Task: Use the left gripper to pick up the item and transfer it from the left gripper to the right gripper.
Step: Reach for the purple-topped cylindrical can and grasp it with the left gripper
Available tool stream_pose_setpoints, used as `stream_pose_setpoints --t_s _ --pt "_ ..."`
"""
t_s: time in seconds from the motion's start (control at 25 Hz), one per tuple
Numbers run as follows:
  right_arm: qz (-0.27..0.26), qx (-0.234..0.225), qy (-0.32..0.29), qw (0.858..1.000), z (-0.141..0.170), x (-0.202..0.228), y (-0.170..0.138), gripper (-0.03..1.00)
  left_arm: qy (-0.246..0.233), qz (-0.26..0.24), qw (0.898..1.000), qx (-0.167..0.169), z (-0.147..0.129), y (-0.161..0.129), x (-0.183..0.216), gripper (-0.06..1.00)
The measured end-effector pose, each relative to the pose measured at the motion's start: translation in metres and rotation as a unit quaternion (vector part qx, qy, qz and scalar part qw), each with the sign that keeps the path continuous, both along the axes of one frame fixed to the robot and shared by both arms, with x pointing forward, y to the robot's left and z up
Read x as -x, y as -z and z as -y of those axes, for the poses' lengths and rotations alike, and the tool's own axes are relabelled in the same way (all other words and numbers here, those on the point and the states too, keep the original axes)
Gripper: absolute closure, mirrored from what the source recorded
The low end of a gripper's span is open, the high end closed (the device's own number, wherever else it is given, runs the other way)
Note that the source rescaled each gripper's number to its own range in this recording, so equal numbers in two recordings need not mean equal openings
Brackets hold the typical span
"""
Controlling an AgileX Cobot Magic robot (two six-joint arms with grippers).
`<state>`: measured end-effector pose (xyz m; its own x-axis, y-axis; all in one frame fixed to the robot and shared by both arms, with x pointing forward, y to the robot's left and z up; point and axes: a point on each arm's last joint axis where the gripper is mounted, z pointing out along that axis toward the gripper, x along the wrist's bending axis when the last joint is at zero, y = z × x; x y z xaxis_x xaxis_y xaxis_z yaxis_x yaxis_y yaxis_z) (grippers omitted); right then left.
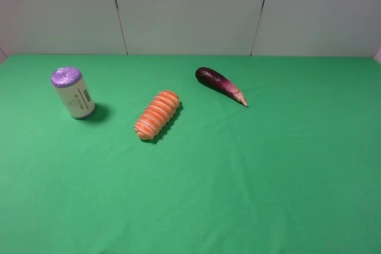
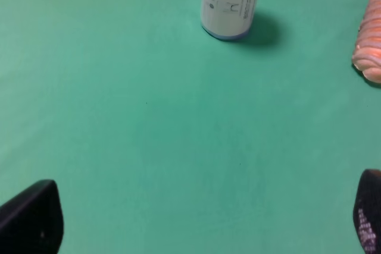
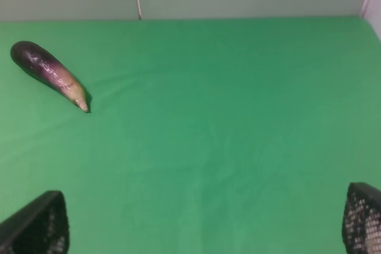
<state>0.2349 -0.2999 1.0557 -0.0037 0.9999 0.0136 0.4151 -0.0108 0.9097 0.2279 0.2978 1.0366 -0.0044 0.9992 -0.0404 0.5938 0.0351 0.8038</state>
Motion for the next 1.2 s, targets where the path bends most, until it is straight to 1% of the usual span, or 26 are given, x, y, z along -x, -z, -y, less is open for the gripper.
stream_pose_setpoints --t_s 0.92,1.0,1.08,1.2 --pt "0.0 0.0 0.0 1.0 0.0 0.0 0.0 -0.03 0.0 0.009 1.0 0.0 0.0 -0.001 -0.001 0.0" --pt "0.0 0.0 0.0 1.0 0.0 0.0 0.0 -0.03 -0.003 0.01 1.0 -0.004 -0.001 -0.002 -0.001 0.0" --pt "0.0 0.0 0.0 1.0 0.0 0.0 0.0 -0.03 -0.003 0.007 1.0 -0.005 -0.001 -0.005 -0.002 0.0" --pt "0.0 0.0 0.0 1.0 0.0 0.0 0.0 -0.03 -0.004 -0.018 1.0 -0.005 -0.001 -0.016 -0.009 0.0"
